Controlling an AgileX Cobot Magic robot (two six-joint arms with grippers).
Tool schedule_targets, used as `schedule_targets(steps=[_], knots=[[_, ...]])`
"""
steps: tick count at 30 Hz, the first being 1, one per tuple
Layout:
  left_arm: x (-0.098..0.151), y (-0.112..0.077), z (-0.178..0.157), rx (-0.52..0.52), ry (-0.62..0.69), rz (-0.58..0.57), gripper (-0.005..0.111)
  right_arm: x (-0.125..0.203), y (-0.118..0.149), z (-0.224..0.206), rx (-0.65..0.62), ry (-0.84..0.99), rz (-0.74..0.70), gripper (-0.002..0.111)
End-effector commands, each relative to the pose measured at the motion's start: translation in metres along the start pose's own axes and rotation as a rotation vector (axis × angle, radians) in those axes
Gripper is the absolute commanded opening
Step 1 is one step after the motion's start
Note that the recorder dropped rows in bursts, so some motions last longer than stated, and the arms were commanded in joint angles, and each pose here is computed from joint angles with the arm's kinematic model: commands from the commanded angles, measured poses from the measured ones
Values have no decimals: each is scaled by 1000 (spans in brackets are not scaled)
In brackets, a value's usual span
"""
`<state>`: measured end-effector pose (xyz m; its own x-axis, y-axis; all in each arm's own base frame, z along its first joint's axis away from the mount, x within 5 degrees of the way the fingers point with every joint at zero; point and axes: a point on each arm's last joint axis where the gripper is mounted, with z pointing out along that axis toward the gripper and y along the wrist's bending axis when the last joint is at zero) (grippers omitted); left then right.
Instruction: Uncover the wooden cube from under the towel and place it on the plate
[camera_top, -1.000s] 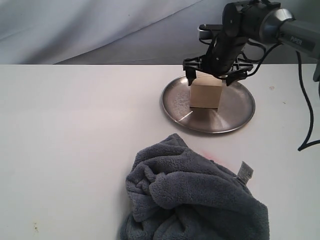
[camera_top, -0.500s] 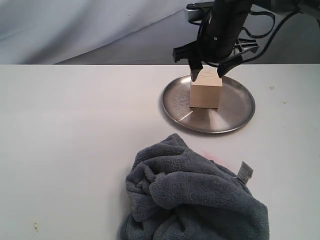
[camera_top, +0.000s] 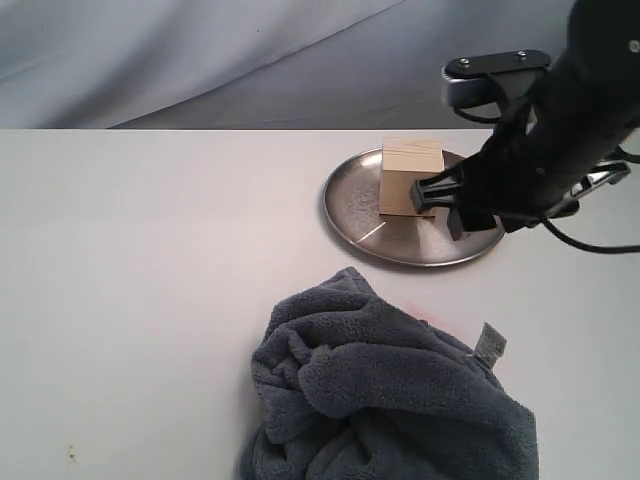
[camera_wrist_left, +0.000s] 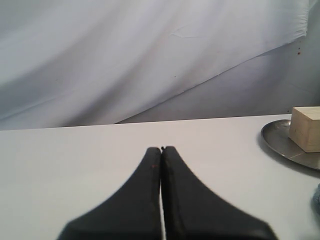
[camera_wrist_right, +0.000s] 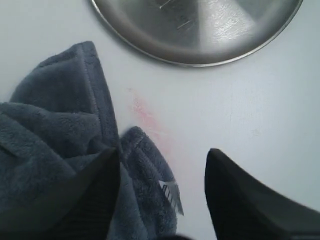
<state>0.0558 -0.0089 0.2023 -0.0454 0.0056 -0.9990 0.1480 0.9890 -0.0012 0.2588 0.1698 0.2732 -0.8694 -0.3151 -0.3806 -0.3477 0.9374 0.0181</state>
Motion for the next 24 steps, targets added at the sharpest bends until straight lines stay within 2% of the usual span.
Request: schedule_targets(steps=[1,5,10,24], knots=[[1,0,0,5,-2,-4,0,28,-4,-18,-70,-120,32,34],[1,0,0,5,-2,-4,0,56,-10,-27,-120,-220,68,14],[1,0,0,5,-2,-4,0,85,-17,-32,-148,-295,95,0],[1,0,0,5,-2,-4,0,130,-29,-44,-201,-426,175,0]])
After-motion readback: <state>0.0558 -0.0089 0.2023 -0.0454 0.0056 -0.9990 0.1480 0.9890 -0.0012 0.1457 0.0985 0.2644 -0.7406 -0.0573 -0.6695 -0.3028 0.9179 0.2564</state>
